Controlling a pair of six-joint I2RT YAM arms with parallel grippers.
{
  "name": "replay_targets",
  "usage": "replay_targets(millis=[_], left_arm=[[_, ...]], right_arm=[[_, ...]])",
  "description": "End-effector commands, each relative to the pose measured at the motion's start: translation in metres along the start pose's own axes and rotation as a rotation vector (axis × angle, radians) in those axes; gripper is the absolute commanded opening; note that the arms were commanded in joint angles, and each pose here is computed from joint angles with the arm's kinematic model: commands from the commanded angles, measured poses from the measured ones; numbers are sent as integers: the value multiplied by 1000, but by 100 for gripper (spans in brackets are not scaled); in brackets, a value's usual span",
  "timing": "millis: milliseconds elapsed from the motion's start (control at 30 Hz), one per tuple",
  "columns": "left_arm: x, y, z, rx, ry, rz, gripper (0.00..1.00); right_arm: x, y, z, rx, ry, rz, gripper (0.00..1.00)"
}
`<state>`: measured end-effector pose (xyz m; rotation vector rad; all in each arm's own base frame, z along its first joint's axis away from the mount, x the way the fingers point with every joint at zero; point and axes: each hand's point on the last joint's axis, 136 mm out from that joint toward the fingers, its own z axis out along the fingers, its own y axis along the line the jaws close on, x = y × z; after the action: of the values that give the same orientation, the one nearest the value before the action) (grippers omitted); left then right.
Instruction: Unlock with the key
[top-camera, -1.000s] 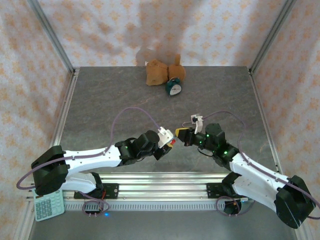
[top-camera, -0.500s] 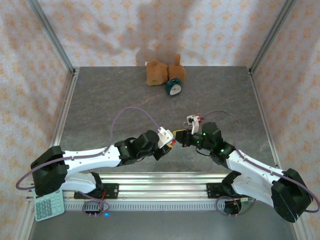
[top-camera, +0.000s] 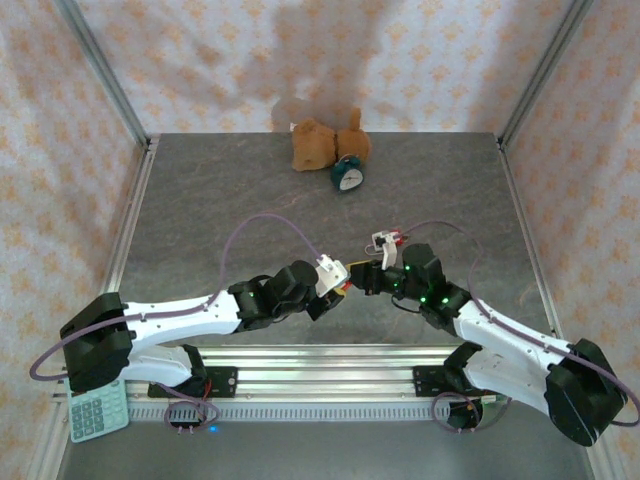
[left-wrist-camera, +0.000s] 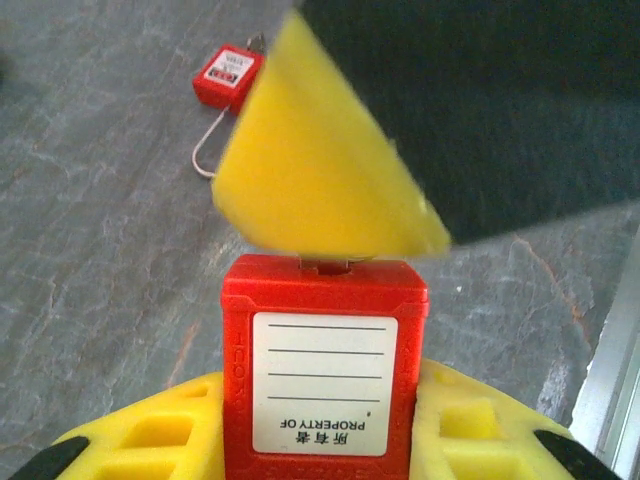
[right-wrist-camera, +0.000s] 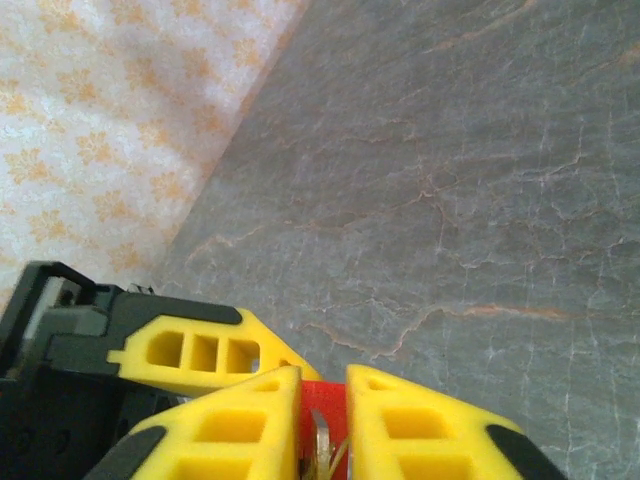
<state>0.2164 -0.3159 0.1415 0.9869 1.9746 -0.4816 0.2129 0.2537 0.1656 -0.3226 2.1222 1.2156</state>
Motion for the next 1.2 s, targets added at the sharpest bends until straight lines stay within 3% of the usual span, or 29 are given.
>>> replay_targets(millis=[0, 267, 567, 733, 867, 1167], left_arm=[[-75, 8, -27, -36, -244, -11, 19], [-56, 19, -32, -98, -211, -17, 19], [-47, 21, -31, -118, -181, -4, 20], [-48, 33, -36, -203, -160, 45, 20], [-52, 47, -41, -357, -112, 178, 20], [-56, 50, -39, -694, 6, 616, 20]], right_arm=[[4, 3, -5, 43, 45, 1, 25], [-32, 10, -33, 113, -112, -22, 45], [-51, 16, -58, 149, -204, -24, 54], [-61, -9, -76, 291, -295, 27, 59], [-62, -34, -86, 384, -356, 103, 60], [-59, -44, -92, 390, -376, 148, 61]])
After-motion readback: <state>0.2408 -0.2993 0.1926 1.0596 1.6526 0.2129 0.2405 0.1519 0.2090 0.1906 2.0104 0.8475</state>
